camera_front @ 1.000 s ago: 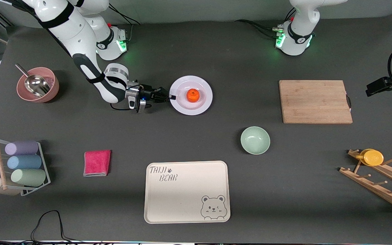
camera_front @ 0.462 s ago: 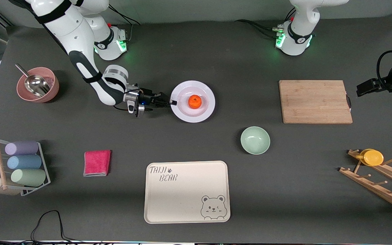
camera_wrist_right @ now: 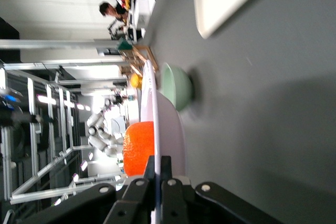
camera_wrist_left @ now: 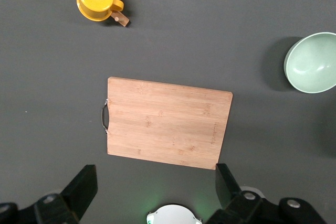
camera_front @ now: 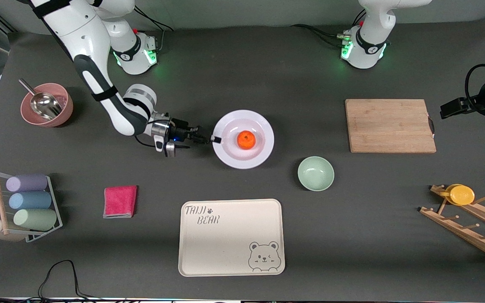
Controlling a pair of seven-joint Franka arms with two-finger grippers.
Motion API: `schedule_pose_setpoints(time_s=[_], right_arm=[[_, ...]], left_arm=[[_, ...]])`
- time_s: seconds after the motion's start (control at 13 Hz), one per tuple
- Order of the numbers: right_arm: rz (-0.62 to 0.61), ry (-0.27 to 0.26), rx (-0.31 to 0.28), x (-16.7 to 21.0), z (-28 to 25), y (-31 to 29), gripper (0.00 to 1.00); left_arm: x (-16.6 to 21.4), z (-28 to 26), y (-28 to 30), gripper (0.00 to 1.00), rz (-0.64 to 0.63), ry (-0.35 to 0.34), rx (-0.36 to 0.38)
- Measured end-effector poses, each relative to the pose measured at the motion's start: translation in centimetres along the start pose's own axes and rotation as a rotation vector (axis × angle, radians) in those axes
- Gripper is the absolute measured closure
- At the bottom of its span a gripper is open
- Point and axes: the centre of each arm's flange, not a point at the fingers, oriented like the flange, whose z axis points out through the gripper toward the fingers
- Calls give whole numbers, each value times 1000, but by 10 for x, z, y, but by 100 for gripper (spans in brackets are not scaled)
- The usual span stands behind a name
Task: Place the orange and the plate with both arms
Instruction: 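Slide the plate with the right gripper onto the bear tray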
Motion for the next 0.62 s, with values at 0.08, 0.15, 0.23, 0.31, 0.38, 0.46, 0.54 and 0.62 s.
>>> schedule_pose_setpoints(time_s=[0.08,0.15,0.23,0.31,0.38,0.46,0.54,0.62], right_arm=[[-2,15,-1,23,0,-17,96],[-3,25,-1,45,-1,-32,96],[-2,34,-2,68,-3,-45,96],[-1,41,-1,91,-6,-54,96],[3,47,-4,114,-9,-61,96],[10,52,-7,136,-11,-66,96],[20,54,-14,159,-13,-70,96],[28,53,-25,181,-14,-75,96]], left_arm=[[0,0,0,0,0,-1,0],[1,1,0,0,0,-2,0],[1,2,0,0,0,-3,0],[2,2,0,0,0,-5,1],[2,3,0,0,0,-7,1],[3,4,0,0,0,-8,1],[3,5,1,0,1,-10,1],[4,6,1,0,1,-12,2]])
